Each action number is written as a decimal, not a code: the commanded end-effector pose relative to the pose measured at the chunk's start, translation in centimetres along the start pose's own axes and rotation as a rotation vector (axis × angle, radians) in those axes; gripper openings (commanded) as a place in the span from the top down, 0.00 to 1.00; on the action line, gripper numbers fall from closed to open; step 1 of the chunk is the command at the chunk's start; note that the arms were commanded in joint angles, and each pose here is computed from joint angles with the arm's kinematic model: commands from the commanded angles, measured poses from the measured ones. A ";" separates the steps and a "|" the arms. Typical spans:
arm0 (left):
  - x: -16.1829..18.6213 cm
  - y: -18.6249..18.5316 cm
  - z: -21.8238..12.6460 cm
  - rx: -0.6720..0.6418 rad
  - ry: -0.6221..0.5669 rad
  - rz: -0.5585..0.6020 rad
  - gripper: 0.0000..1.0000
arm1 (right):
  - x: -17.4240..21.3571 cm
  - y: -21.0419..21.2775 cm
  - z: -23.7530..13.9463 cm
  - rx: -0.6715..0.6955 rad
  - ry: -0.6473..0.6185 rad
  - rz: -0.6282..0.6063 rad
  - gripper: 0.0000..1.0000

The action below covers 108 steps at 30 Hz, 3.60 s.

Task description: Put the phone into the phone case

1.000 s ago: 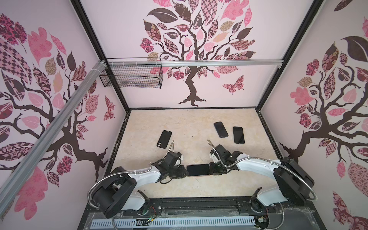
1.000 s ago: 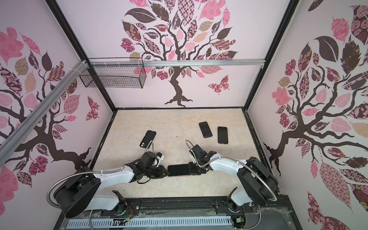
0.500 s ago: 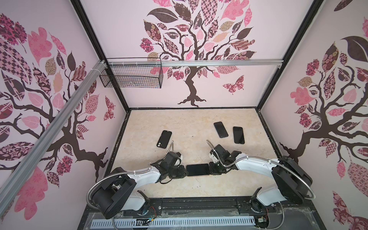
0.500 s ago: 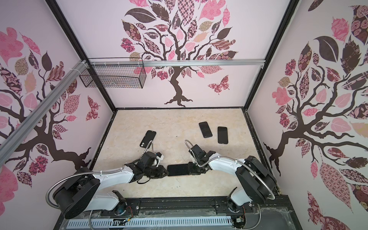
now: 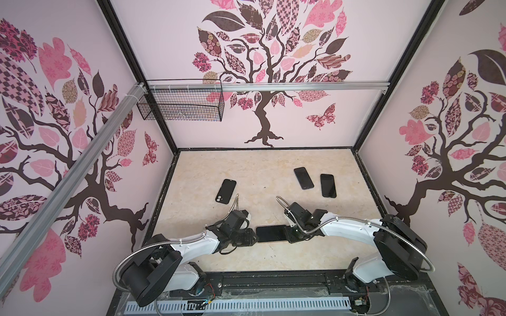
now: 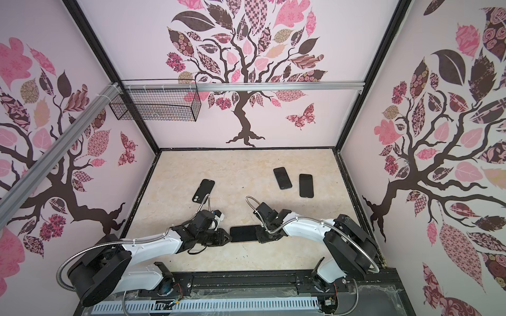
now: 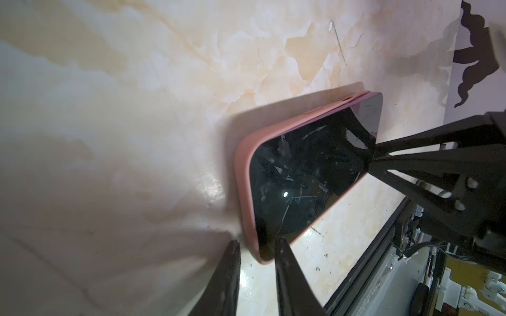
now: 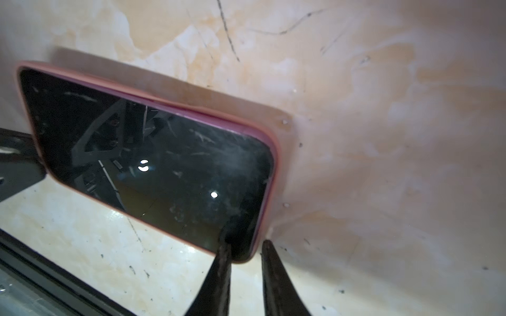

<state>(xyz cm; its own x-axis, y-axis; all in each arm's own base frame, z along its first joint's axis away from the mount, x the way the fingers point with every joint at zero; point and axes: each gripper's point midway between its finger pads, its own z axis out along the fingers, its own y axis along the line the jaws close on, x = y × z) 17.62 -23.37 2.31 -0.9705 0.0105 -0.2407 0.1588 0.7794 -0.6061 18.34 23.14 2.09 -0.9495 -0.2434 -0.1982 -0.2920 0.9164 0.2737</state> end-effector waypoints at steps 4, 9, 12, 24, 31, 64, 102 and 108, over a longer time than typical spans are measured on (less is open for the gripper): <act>-1.9 -0.4 -1.0 -0.060 -0.055 0.014 0.67 | -1.8 -0.1 -2.9 -0.020 -0.040 -0.027 0.72; -3.1 -1.1 -1.5 -0.063 -0.078 0.023 0.62 | -3.5 0.1 -4.3 -0.097 -0.073 -0.021 0.72; -3.6 -1.1 -1.5 -0.067 -0.078 0.023 0.62 | -4.1 0.3 -4.3 -0.116 -0.082 -0.037 0.73; -5.0 -0.6 -0.8 -0.078 -0.061 0.020 0.68 | -5.6 -0.1 -1.6 -0.107 -0.073 -0.036 0.79; -5.0 -0.6 0.1 -0.067 -0.015 0.025 0.73 | -5.9 -0.3 -0.4 -0.097 -0.052 -0.043 0.81; -3.5 -0.2 1.9 0.003 0.014 -0.025 0.84 | -0.5 -0.1 3.5 -0.209 0.194 -0.049 0.87; -3.2 -0.3 0.8 -0.012 0.007 -0.032 0.84 | 1.2 -3.0 6.9 0.094 0.259 -0.120 0.89; -2.9 -0.1 0.6 -0.014 0.005 -0.034 0.84 | 1.6 -2.9 7.2 0.110 0.268 -0.129 0.89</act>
<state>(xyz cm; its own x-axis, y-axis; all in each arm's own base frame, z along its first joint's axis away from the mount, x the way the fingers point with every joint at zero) 21.07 -23.62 2.38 -0.9791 -0.0271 -0.2014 0.0987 0.8027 -0.5882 22.78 23.77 1.35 -0.9184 -0.3674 -0.1470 -0.3917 0.8970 0.2051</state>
